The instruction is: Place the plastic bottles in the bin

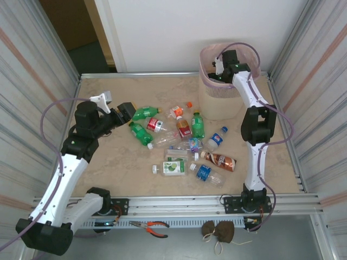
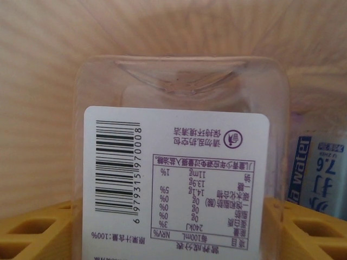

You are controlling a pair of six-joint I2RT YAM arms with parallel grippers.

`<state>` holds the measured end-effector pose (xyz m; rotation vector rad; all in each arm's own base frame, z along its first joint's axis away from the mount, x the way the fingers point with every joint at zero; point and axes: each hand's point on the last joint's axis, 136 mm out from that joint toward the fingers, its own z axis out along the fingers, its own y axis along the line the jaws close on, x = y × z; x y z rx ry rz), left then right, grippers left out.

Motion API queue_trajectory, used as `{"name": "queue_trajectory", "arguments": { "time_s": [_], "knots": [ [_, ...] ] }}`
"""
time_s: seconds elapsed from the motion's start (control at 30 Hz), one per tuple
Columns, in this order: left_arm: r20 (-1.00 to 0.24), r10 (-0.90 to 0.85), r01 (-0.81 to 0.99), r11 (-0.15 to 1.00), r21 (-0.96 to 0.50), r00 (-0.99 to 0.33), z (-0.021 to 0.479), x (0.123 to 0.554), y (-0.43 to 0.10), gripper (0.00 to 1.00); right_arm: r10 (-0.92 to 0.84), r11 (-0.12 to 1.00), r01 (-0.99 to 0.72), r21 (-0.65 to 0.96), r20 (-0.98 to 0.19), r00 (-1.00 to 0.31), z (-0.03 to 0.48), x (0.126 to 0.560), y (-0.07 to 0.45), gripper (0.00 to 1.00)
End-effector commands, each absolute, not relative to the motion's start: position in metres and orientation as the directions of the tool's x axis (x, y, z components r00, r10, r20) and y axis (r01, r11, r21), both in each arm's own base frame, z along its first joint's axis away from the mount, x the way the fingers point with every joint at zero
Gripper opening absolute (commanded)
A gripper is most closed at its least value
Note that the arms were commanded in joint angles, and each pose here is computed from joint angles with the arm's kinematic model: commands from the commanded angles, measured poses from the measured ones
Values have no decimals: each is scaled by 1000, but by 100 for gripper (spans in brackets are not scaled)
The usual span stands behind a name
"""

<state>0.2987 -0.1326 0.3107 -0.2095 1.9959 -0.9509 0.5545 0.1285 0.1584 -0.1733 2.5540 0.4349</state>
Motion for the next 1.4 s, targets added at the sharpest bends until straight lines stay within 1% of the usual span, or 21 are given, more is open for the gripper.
{"name": "queue_trajectory", "arguments": {
  "time_s": [0.0, 0.2, 0.27, 0.6, 0.87, 1.03, 1.23, 1.37],
  "knots": [
    [-650, -488, 189, 696, -693, -583, 308, 301, -128, 68, -26, 928, -228, 295, -559, -829, 179, 557, 128, 74],
    [-627, -479, 156, 705, -692, -614, 294, 306, -129, 67, 0, 925, -225, 306, -593, -805, 206, 554, 122, 84],
    [-617, -477, 141, 709, -691, -626, 288, 308, -130, 67, 7, 925, -225, 305, -607, -795, 217, 552, 119, 85],
    [-547, -487, -36, 768, -640, -681, 245, 315, -114, 66, 37, 944, -207, 258, -703, -710, 288, 534, 95, 85],
    [-480, -489, -95, 766, -636, -729, 214, 330, -110, 65, 29, 954, -218, 206, -786, -618, 349, 508, 86, 85],
    [-428, -504, -154, 764, -627, -750, 186, 344, -97, 62, 27, 959, -219, 181, -827, -562, 380, 488, 81, 85],
    [-310, -505, -215, 737, -640, -806, 144, 362, -90, 55, 39, 960, -221, 170, -866, -498, 407, 457, 76, 85],
    [-278, -489, -256, 767, -588, -827, 117, 372, -82, 53, 53, 960, -219, 174, -883, -467, 417, 438, 74, 86]
  ]
}}
